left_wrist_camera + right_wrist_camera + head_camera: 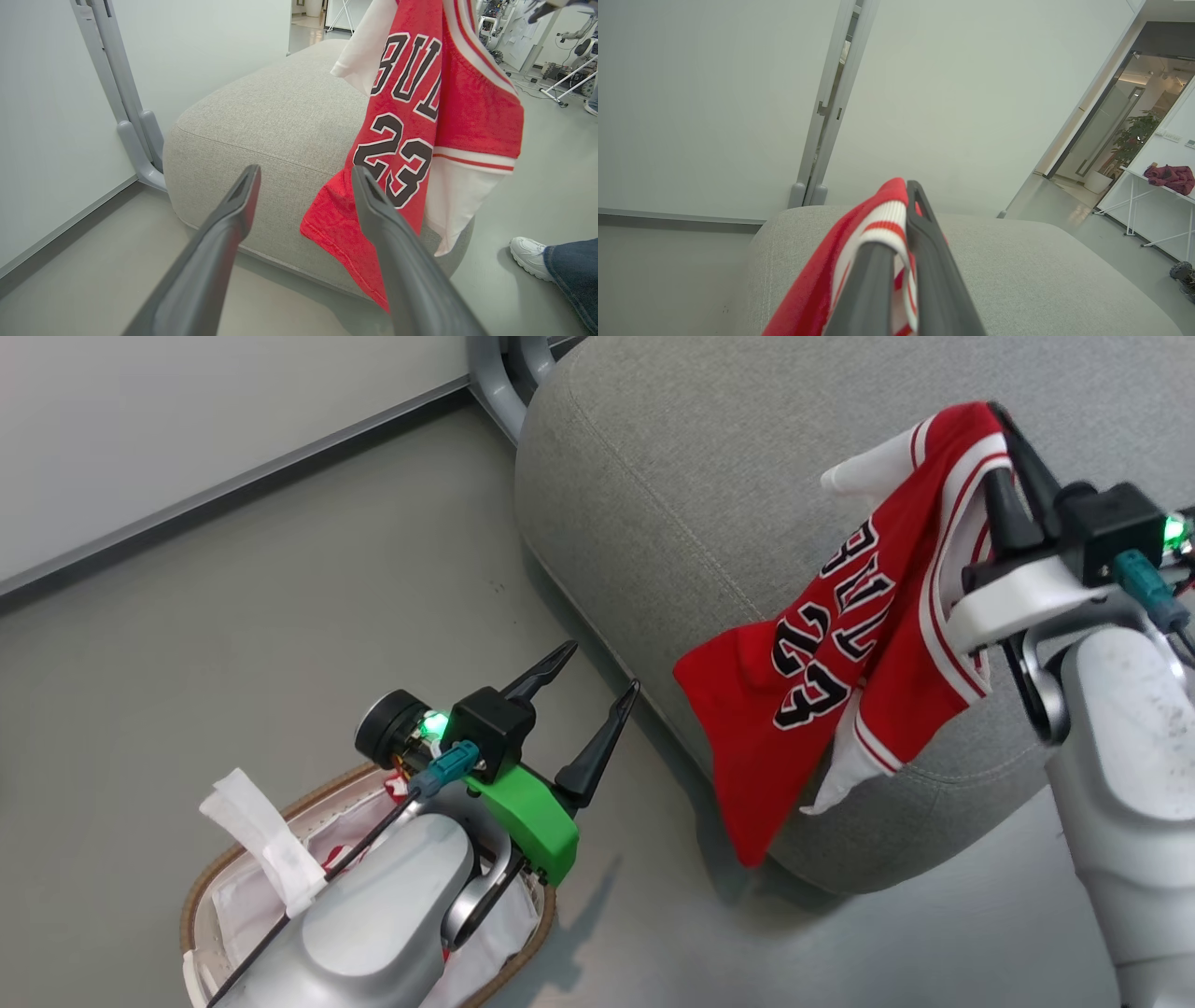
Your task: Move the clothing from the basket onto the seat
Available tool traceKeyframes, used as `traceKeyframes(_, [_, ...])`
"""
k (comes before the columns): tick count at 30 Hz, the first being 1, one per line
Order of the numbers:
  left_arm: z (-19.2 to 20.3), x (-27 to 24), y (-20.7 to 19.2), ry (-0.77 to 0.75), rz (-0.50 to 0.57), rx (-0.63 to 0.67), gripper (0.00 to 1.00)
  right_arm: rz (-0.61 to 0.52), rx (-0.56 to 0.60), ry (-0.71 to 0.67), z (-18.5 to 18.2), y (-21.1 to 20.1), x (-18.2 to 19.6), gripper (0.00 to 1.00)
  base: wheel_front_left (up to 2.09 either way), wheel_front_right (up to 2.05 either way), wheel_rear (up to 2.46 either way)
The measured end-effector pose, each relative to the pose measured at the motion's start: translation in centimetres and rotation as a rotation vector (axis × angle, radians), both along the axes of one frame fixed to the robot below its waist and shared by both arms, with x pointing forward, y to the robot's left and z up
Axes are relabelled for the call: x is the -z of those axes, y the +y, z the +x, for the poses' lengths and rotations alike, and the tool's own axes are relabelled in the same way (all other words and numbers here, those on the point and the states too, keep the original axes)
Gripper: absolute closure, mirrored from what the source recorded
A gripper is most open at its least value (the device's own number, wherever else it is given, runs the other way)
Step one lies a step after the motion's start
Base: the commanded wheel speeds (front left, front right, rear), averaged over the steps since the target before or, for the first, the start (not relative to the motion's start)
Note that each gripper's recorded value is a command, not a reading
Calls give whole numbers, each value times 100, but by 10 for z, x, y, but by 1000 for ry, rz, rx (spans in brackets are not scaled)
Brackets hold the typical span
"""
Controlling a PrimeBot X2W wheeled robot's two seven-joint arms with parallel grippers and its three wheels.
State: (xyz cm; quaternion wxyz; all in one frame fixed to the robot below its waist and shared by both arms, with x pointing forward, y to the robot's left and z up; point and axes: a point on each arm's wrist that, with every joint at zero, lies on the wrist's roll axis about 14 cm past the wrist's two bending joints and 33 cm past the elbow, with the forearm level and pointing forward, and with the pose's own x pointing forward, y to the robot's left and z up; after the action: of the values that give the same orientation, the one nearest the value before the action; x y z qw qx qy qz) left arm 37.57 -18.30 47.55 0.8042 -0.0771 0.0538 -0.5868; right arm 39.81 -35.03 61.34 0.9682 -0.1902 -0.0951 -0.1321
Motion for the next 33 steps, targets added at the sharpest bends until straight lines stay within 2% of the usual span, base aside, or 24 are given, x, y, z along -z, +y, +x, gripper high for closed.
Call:
traceKeyframes(5, [8, -1, 5, -15, -15, -12, 0, -55, -17, -26, 36, -11, -33, 100, 0, 0, 0])
traceKeyframes(9, [17, -1, 12, -27, -24, -33, 0, -27, -11, -72, 73, -24, -76, 100, 0, 0, 0])
traceKeyframes(14, [25, 3, 22, -33, -29, -55, 0, -134, 75, -140, 102, -57, -155, 100, 0, 0, 0])
traceKeyframes(19, [37, 12, 37, -25, -27, -97, 0, -210, 141, -172, 130, -68, -201, 100, 0, 0, 0])
traceKeyframes(21, [40, 17, 44, -17, -24, -114, 0, -221, 169, -179, 139, -74, -208, 100, 0, 0, 0])
traceKeyframes(24, [44, 28, 51, -4, -18, -128, 0, -220, 197, -106, 161, -83, -176, 100, 0, 0, 0])
traceKeyframes(26, [50, 36, 57, 7, -9, -146, 0, -178, 201, -52, 177, -89, -139, 100, 0, 0, 0])
traceKeyframes(33, [66, 67, 76, 52, 29, -194, 0, -51, 219, 226, 198, -101, 31, 100, 0, 0, 0])
